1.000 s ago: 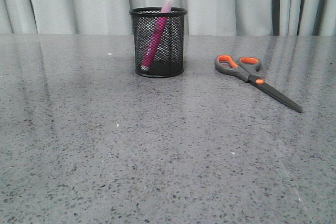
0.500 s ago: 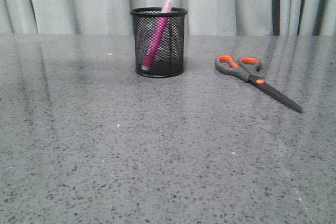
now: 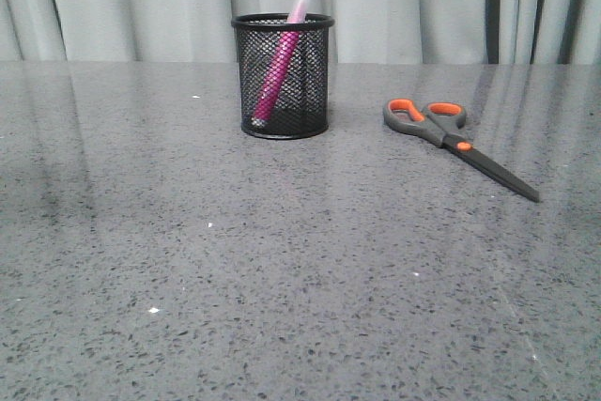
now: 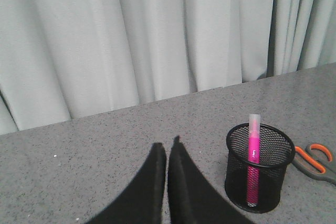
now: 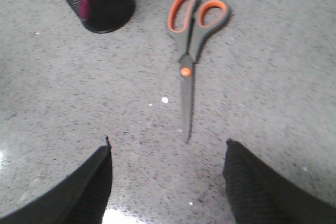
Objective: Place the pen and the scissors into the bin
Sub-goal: 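Withdraw the left gripper upward from the cup, then lower the right gripper onto the scissors handles and close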
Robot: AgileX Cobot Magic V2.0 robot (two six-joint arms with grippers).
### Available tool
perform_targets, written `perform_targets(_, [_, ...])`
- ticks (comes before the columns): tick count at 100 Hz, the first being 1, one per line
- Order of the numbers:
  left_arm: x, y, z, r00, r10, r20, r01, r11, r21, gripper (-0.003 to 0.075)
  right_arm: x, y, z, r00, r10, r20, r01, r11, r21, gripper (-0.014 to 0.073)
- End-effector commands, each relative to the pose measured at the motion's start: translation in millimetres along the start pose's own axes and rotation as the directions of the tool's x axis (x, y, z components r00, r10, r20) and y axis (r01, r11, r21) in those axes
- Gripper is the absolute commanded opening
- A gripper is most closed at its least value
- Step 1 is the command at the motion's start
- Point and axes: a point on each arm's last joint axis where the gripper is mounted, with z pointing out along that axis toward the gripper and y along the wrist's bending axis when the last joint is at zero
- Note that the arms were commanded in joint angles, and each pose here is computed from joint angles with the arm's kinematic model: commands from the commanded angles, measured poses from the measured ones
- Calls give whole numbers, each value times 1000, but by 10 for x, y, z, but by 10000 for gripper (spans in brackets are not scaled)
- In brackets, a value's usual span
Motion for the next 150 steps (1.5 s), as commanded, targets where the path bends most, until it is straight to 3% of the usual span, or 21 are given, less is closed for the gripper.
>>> perform_targets(1, [-48, 17, -233, 991, -20, 130, 26, 999, -47, -22, -227, 65, 15, 999, -26, 35, 27, 999, -32, 414])
perform_targets(26, [135, -30, -534, 985, -14, 172, 23, 999, -48, -22, -524, 49, 480, 989, -25, -144, 16, 998, -60, 414])
perform_targets(52, [144, -44, -577, 985, -13, 173, 20, 999, -40, -22, -864, 2, 905, 960, -34, -279, 13, 997, -74, 414])
perform_targets(73, [144, -44, -577, 985, -13, 173, 20, 999, -40, -22, -1047, -91, 1161, 932, -68, -357, 83, 996, 26, 414])
perform_targets(94, [144, -44, -577, 985, -13, 173, 20, 999, -40, -22, -1102, 43, 1463, 897, -142, -419, 172, 985, 33, 414])
perform_targets(116, [144, -44, -577, 985, -13, 173, 20, 999, -40, -22, -1053, 3, 1712, 873, -121, -472, 166, 985, 54, 414])
perform_targets(150, [144, -44, -577, 985, -13, 173, 20, 999, -40, -22, -1034, -24, 1891, 878, -120, -463, 165, 985, 57, 414])
